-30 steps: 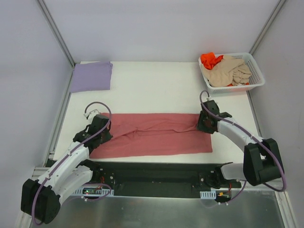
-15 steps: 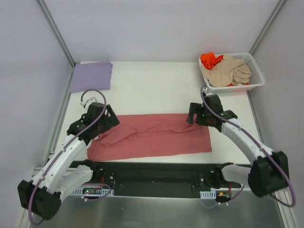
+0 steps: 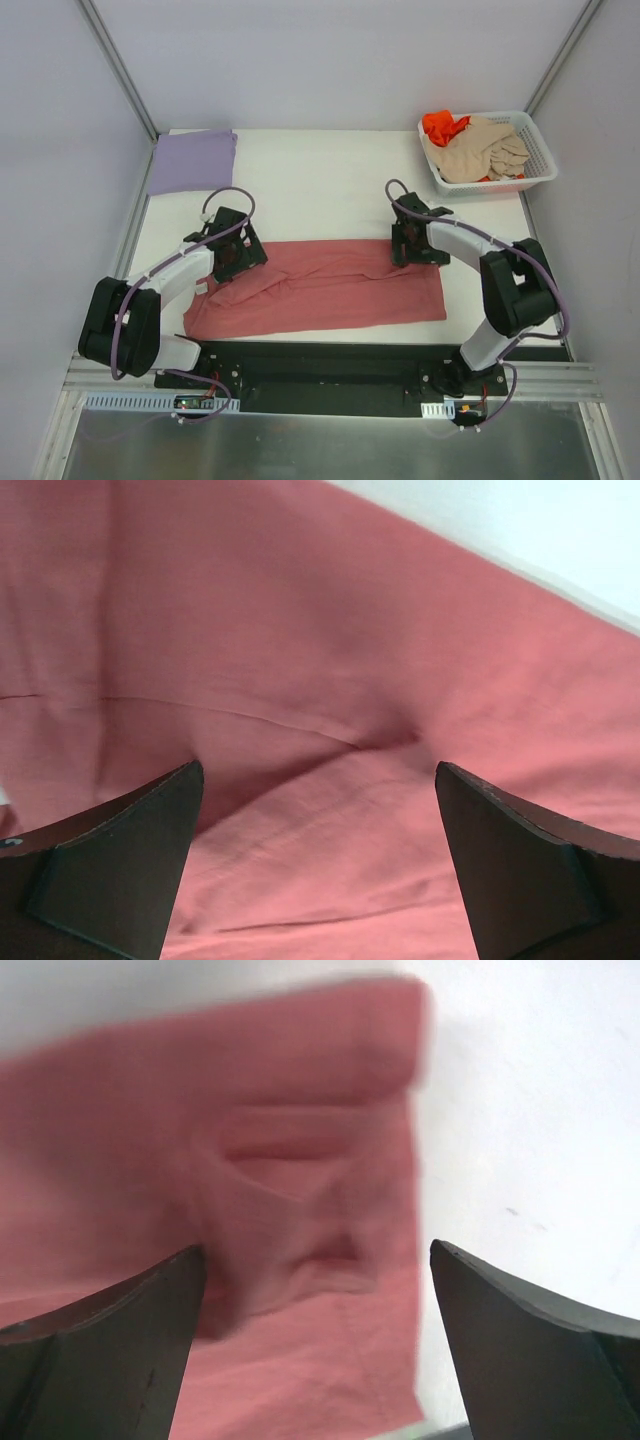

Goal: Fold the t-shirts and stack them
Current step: Fold the other side of the tshirt into a rectangle

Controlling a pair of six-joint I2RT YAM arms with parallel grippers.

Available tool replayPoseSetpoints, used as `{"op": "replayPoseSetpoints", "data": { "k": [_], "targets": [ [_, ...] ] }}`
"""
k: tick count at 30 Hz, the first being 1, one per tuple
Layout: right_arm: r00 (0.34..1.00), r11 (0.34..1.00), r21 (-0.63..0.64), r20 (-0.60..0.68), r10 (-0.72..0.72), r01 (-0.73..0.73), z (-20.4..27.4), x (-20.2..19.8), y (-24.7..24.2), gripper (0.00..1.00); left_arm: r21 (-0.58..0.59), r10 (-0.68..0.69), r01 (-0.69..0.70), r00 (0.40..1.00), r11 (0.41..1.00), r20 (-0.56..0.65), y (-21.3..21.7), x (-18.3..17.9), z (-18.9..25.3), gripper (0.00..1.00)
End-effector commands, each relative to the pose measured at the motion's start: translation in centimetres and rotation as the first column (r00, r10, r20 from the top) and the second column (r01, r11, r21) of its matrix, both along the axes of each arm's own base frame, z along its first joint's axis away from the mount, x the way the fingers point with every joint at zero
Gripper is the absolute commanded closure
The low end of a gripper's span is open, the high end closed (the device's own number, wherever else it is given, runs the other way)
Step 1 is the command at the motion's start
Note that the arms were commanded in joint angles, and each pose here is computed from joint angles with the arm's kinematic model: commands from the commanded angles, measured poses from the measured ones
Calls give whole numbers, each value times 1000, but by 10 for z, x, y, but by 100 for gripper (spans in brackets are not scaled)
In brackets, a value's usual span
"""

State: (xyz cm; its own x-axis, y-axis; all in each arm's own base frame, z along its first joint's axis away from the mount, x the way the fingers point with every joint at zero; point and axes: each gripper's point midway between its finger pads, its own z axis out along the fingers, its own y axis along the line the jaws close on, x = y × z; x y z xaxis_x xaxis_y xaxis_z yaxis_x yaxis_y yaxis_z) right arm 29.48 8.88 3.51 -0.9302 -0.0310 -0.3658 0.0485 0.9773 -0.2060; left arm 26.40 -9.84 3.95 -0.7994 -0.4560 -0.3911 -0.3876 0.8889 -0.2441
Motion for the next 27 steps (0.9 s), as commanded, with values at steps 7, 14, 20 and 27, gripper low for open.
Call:
{"op": "replayPoseSetpoints", "data": {
  "k": [7, 14, 20, 27],
  "targets": [
    [898, 896, -90, 114, -425, 435, 41, -75, -124, 4, 19, 66, -65, 997, 998, -37, 29, -10, -23, 1],
    [904, 921, 249, 236, -356, 298, 64, -58, -87, 4, -54, -12, 12, 1000, 998, 4, 12, -2, -5, 1],
    [947, 749, 647, 310, -86, -143, 76, -28, 28, 4, -132, -81, 86, 996, 988, 42, -4, -1, 10, 1],
    [991, 777, 617, 120, 63, -124, 24, -27, 65, 4, -227, -216, 209, 976, 951, -5, -33, -19, 3, 1]
  ]
}}
